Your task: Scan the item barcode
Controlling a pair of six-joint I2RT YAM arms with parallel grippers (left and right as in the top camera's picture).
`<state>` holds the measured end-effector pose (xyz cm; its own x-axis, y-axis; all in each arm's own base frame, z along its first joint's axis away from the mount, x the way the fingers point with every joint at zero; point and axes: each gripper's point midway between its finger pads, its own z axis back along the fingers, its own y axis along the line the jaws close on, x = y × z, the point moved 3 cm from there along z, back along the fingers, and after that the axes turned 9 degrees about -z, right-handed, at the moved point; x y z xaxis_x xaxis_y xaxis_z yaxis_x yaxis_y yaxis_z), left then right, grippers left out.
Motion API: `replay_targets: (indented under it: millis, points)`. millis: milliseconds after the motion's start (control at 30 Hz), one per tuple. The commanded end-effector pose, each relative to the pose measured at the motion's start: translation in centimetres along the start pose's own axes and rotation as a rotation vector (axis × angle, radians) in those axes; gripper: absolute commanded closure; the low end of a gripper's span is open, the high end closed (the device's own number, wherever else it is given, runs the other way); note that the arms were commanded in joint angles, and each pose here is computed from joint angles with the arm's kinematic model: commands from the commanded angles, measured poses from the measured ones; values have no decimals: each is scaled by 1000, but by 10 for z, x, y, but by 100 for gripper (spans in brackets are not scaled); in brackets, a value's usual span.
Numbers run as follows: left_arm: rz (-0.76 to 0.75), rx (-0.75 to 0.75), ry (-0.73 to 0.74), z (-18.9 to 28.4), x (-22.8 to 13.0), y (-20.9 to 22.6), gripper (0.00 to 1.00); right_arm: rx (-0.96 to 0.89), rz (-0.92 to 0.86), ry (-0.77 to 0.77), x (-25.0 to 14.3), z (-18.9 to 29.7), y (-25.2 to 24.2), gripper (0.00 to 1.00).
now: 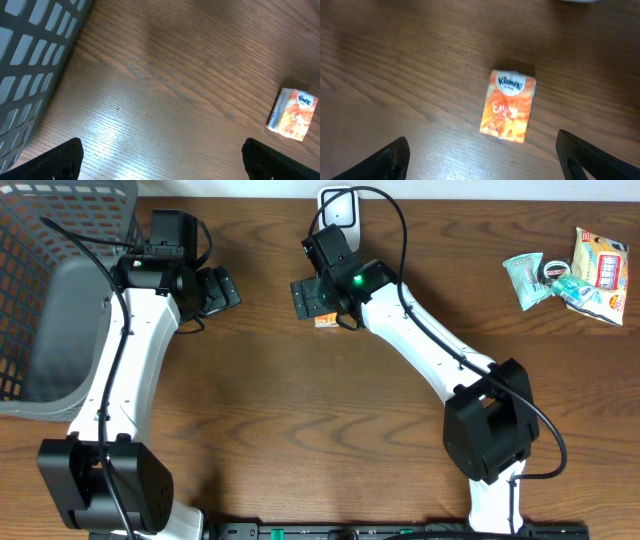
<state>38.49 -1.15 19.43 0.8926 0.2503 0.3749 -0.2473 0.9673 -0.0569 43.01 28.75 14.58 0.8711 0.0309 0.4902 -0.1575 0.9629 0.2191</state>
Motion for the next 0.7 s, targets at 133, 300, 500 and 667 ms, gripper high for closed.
replay_targets:
  millis: [133,300,500,667]
  points:
    - [-3,14,-1,-1,1,3,0,-20,5,22,-11,-43,-3,21]
    - [-3,14,-1,-1,1,3,0,-22,18,19,-15,-65,-5,34]
    - [-3,14,-1,-1,1,3,0,-119,45,19,-23,-88,-22,34]
    - [-3,14,-1,-1,1,3,0,-160,54,37,-31,-101,-30,36]
